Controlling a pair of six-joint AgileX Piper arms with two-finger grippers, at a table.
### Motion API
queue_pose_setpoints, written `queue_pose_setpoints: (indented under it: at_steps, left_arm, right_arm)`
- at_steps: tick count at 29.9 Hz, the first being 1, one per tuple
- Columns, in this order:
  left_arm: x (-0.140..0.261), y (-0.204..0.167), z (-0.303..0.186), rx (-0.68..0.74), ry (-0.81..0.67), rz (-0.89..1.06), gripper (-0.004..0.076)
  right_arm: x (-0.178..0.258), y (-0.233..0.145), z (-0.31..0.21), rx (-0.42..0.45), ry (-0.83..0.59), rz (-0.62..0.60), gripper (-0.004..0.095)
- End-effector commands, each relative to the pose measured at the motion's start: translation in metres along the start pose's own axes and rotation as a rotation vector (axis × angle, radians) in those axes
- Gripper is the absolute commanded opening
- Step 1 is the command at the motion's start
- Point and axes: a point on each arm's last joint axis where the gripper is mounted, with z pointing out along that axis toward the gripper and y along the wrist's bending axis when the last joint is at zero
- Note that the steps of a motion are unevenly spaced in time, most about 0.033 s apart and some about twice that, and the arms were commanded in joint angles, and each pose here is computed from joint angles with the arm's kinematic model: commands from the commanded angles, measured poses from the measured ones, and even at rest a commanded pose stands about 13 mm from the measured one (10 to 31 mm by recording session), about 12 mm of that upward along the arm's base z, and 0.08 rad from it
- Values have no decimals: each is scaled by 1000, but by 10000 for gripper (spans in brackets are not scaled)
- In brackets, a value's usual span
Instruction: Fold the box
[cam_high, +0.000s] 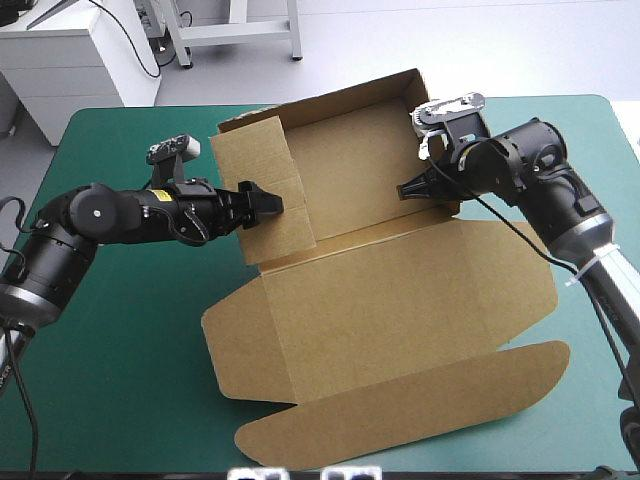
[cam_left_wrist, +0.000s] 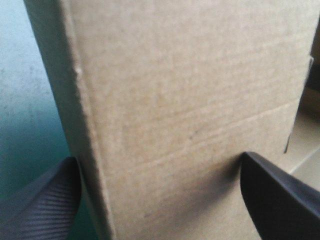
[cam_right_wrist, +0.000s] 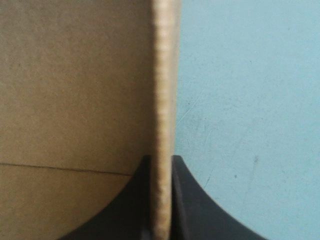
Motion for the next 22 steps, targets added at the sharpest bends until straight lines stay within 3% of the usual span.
queue_pose_setpoints:
  at_steps: [1, 11, 22]
  left_arm:
    - [-4, -20, -11, -17, -112, 5, 617]
    - [-3, -35, -2, -130, -285, -25, 617]
    - [-5, -26, 13, -225, -277, 50, 617]
  right_arm:
    - [-13, 5, -30, -24, -165, 13, -4]
    - [-13, 10, -31, -36, -172, 40, -4]
    - [-15, 23, -36, -69, -213, 3, -4]
